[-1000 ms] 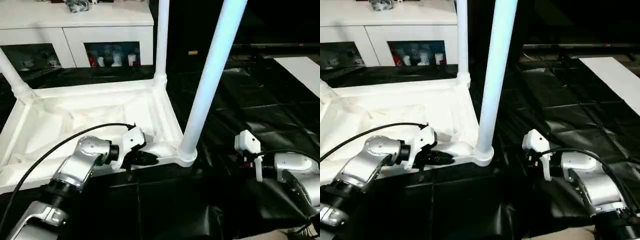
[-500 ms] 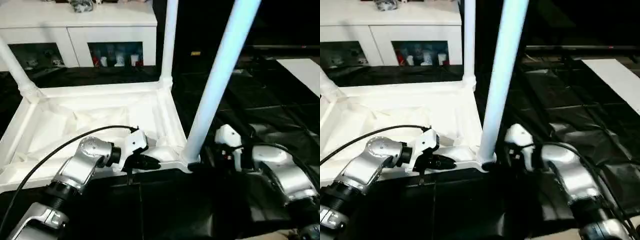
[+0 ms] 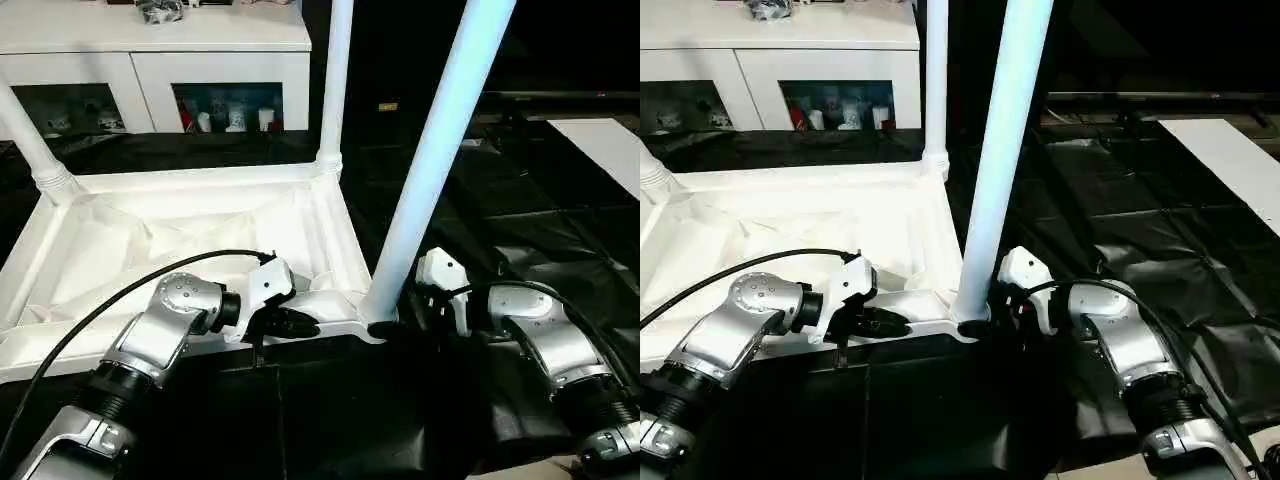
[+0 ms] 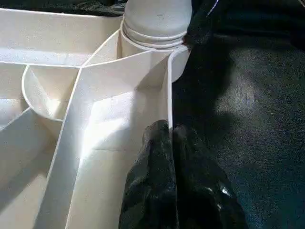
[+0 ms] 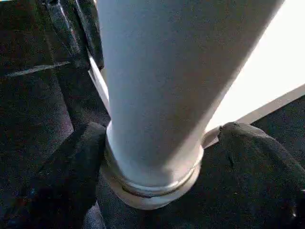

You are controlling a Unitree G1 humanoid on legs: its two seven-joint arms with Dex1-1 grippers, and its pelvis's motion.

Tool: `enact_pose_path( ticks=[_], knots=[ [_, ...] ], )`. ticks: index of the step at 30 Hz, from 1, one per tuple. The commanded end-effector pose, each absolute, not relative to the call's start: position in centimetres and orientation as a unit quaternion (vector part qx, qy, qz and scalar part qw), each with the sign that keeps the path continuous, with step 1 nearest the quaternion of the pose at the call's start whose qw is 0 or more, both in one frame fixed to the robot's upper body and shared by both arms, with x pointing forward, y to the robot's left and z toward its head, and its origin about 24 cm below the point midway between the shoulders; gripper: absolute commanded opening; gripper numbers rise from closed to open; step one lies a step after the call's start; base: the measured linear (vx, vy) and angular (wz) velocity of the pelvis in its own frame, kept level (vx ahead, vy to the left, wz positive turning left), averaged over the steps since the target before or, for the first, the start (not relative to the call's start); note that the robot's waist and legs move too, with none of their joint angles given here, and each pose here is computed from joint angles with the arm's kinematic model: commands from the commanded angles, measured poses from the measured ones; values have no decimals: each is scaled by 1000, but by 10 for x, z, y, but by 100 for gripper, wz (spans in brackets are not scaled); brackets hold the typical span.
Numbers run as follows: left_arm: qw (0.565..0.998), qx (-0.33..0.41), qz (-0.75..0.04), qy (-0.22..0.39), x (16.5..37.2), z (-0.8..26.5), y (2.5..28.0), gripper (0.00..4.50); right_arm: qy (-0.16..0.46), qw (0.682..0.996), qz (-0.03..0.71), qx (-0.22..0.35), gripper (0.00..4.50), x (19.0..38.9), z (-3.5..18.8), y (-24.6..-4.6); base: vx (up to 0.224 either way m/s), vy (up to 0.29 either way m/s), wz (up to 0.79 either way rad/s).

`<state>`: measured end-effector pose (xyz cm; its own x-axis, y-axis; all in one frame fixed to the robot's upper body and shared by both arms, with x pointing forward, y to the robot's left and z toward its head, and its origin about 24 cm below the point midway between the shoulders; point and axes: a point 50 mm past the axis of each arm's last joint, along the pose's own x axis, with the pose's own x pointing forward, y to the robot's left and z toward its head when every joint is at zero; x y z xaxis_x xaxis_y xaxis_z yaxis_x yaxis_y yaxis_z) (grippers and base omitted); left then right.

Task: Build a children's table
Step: Rotate leg to tighten

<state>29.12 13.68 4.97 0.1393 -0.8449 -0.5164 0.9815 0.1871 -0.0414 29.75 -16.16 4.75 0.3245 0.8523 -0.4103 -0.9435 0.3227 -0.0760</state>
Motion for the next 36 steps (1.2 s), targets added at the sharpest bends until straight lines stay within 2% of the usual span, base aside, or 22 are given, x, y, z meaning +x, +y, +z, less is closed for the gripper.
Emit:
enact_pose_path(
  ticks=[1, 3, 11, 15, 20, 24, 25, 27, 28, 31, 32, 36],
  knots=[
    [721, 155, -630, 243, 283, 39, 134, 0, 137, 805, 556, -154, 373, 301, 53, -165, 0, 0, 0],
    [721, 155, -630, 244, 283, 39, 134, 0, 136, 805, 557, -153, 368, 301, 53, -165, 0, 0, 0],
    [720, 156, -630, 247, 283, 39, 134, 0, 132, 803, 562, -149, 287, 299, 51, -164, 0, 0, 0],
    [718, 155, -630, 252, 282, 38, 135, 0, 132, 801, 564, -148, 268, 298, 49, -163, 0, 0, 0],
    [716, 154, -632, 254, 281, 38, 135, 0, 132, 803, 563, -145, 263, 298, 47, -162, 0, 0, 0],
    [716, 153, -633, 253, 280, 37, 133, 0, 120, 819, 548, -125, 263, 299, 45, -157, 0, 0, 0],
    [719, 151, -631, 250, 281, 37, 131, 0, 113, 832, 532, -114, 262, 300, 44, -152, 0, 0, 0],
    [721, 150, -629, 247, 282, 37, 129, 0, 109, 838, 523, -106, 262, 301, 43, -150, 0, 0, 0],
    [734, 154, -616, 241, 285, 36, 125, 0, 104, 854, 503, -83, 262, 303, 41, -142, 0, 0, 0],
    [750, 157, -596, 239, 289, 32, 118, 0, 103, 872, 476, -56, 262, 303, 35, -131, 0, 0, 0],
    [763, 156, -580, 238, 291, 29, 110, 0, 96, 879, 466, -27, 262, 298, 31, -116, 0, 0, 0],
    [791, 149, -544, 238, 296, 23, 91, 0, 104, 892, 440, 15, 261, 289, 21, -88, 0, 0, 0]
  ],
)
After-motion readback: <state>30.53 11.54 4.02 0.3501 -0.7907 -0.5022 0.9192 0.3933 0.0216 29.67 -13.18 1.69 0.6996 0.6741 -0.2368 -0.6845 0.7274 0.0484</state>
